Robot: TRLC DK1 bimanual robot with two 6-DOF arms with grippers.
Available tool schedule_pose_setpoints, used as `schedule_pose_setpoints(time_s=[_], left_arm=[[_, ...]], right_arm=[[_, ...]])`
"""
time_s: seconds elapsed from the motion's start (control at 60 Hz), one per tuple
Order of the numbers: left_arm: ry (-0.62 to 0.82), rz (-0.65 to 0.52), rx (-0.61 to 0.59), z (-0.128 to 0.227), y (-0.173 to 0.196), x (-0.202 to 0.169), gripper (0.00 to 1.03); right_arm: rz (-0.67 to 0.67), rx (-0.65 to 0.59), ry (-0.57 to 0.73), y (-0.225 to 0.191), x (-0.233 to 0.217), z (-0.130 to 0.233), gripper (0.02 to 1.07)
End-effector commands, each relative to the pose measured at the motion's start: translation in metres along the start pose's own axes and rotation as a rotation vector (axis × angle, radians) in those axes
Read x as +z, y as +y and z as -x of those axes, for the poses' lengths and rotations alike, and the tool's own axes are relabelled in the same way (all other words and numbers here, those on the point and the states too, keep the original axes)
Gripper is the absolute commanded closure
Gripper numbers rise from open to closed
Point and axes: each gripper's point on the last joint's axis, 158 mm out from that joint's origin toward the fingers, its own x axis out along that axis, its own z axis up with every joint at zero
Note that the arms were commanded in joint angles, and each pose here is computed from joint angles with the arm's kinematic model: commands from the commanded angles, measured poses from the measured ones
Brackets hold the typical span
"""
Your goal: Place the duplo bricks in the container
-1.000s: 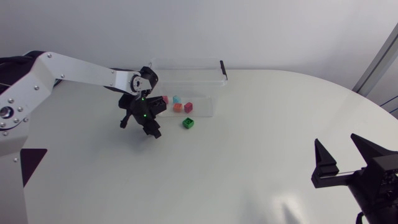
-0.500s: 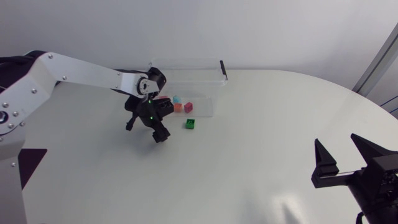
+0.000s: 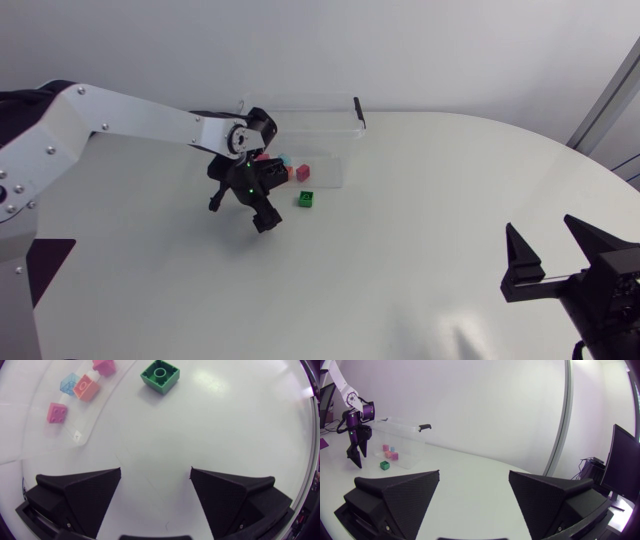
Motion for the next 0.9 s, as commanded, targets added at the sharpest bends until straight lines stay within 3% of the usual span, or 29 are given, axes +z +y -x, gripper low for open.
schedule_pose_setpoints(time_s=[0.0,0.567,0.883], left_arm=[[-0.001,0.015,0.001,0.007,-0.003,-0.003,0.06],[-0.029,-0.025,0.002,0.015,-0.020,0.013,0.06],[-0.143,-0.018,0.008,0.037,-0.024,0.046,0.06]], right_arm=[[0.012,0.004,0.003,0.002,-0.006,-0.001,0.07],[0.012,0.004,0.004,0.002,-0.006,-0.001,0.07],[0.012,0.004,0.003,0.002,-0.006,-0.001,0.07]])
